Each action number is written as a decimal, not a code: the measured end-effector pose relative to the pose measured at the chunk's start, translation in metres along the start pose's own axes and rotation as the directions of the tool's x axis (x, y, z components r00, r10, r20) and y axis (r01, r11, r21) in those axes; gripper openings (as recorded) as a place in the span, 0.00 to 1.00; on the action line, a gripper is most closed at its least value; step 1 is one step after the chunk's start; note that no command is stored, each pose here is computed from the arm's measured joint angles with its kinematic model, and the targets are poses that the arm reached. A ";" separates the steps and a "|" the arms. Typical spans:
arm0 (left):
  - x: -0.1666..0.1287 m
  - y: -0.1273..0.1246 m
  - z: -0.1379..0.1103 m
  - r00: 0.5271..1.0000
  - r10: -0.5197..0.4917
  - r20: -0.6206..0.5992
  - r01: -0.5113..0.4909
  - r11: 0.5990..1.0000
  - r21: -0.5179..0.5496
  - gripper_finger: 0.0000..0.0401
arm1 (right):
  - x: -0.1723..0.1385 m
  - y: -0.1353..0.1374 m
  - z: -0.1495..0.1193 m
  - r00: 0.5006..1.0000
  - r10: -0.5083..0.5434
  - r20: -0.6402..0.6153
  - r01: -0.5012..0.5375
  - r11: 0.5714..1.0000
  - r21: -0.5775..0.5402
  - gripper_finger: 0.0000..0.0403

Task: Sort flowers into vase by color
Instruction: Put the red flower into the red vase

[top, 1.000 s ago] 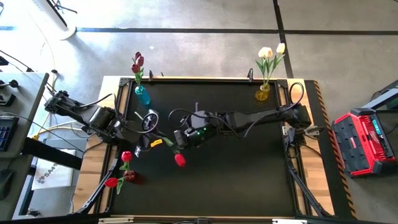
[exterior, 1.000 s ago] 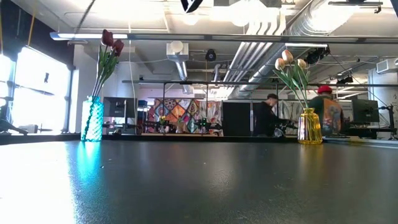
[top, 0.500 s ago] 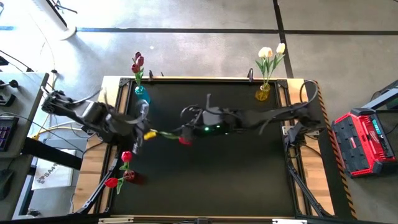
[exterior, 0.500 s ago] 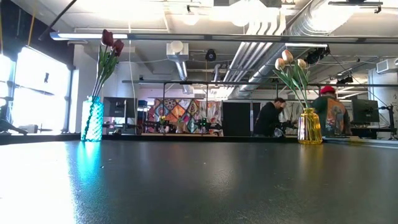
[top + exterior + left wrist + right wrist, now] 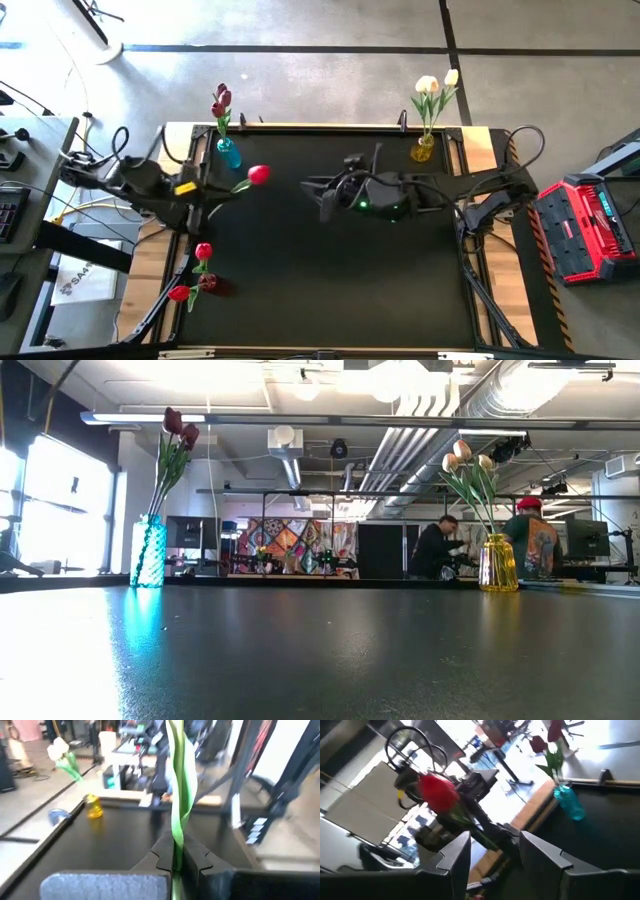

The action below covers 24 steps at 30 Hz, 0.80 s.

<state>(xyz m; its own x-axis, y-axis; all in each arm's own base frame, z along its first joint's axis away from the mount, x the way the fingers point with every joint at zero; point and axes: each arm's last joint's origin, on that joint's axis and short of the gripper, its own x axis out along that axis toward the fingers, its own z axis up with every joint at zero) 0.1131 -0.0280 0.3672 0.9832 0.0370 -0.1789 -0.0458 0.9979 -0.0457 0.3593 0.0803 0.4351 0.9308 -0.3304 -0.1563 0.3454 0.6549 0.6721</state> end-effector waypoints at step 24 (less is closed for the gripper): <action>-0.038 0.005 -0.091 0.690 -0.523 0.500 0.642 0.761 -0.090 0.00 | -0.003 -0.010 -0.011 0.991 -0.100 -0.087 0.108 0.991 0.084 0.39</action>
<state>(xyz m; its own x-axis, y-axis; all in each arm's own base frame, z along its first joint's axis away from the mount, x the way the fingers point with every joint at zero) 0.0599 -0.0291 0.2843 0.7910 -0.4703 0.3913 0.5807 0.7784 -0.2384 0.3545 0.0823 0.4208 0.8983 -0.3339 -0.2854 0.4322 0.5559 0.7101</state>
